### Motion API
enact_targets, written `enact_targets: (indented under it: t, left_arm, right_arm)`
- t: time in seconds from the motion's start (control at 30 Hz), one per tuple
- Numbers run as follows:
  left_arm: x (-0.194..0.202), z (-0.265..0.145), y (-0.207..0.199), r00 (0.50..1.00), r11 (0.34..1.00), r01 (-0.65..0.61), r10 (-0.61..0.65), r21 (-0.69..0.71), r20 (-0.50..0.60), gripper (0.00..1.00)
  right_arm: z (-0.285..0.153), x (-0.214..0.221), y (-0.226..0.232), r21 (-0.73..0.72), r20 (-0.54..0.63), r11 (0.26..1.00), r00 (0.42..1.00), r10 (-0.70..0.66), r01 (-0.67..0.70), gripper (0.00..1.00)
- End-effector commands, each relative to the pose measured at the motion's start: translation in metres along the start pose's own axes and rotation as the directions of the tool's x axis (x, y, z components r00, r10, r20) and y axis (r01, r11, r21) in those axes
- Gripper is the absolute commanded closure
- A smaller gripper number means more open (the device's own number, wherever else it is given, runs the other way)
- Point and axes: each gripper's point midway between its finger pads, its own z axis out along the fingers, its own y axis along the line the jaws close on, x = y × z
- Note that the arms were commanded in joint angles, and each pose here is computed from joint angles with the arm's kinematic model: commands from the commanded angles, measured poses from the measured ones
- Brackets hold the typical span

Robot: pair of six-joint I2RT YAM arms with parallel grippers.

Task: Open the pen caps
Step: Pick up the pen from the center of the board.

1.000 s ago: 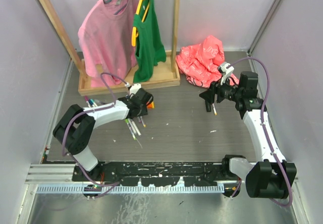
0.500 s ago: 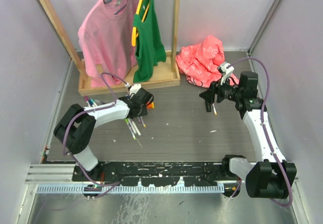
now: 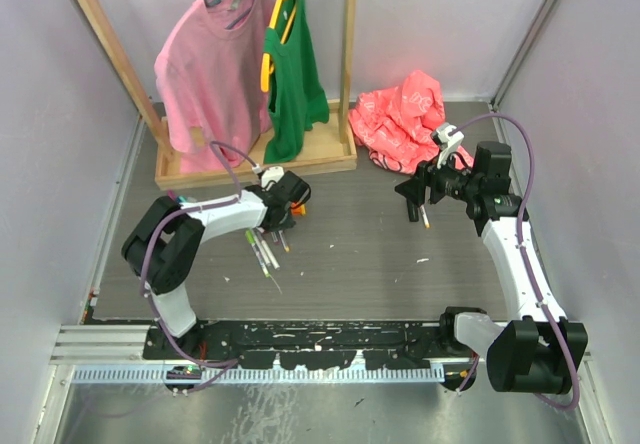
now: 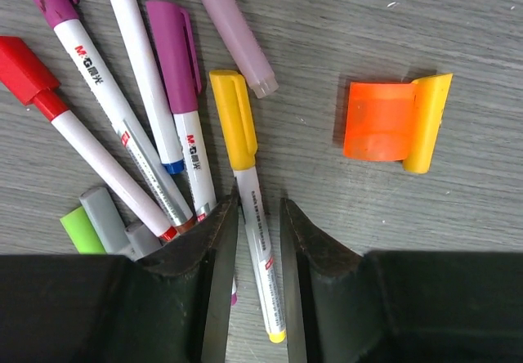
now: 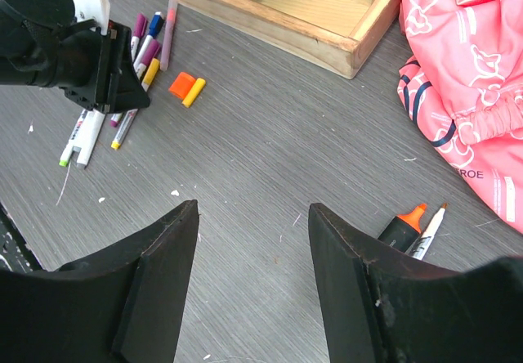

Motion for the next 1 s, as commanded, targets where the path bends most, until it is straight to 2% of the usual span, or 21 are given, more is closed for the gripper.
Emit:
enact_targets:
  t: [0.0, 0.37, 0.67, 0.8, 0.97]
  left_arm:
    - [-0.007, -0.004, -0.002, 1.0, 1.0, 0.015, -0.015, -0.012, 0.012, 0.72]
    - [-0.002, -0.005, -0.002, 1.0, 1.0, 0.013, -0.013, -0.015, -0.006, 0.83]
    - [-0.014, -0.027, -0.001, 0.999, 1.0, 0.026, -0.027, 0.011, 0.043, 0.94]
    - [-0.022, -0.046, -0.006, 0.996, 0.997, 0.038, -0.044, 0.072, 0.079, 0.98]
    - [-0.029, -0.073, -0.018, 0.988, 0.968, 0.057, -0.089, 0.245, 0.123, 1.0]
  right_arm:
    - [-0.003, -0.017, 0.001, 0.0, 0.054, 0.998, 0.997, -0.059, 0.059, 0.38]
    - [-0.003, -0.017, 0.001, 0.0, 0.053, 0.998, 0.997, -0.058, 0.058, 0.38]
    - [-0.003, -0.017, 0.001, -0.002, 0.054, 0.998, 0.997, -0.059, 0.059, 0.38]
    - [-0.003, -0.016, 0.003, -0.013, 0.053, 0.998, 0.997, -0.053, 0.054, 0.38]
    - [-0.002, -0.015, 0.008, -0.045, 0.055, 0.998, 0.997, -0.046, 0.049, 0.38]
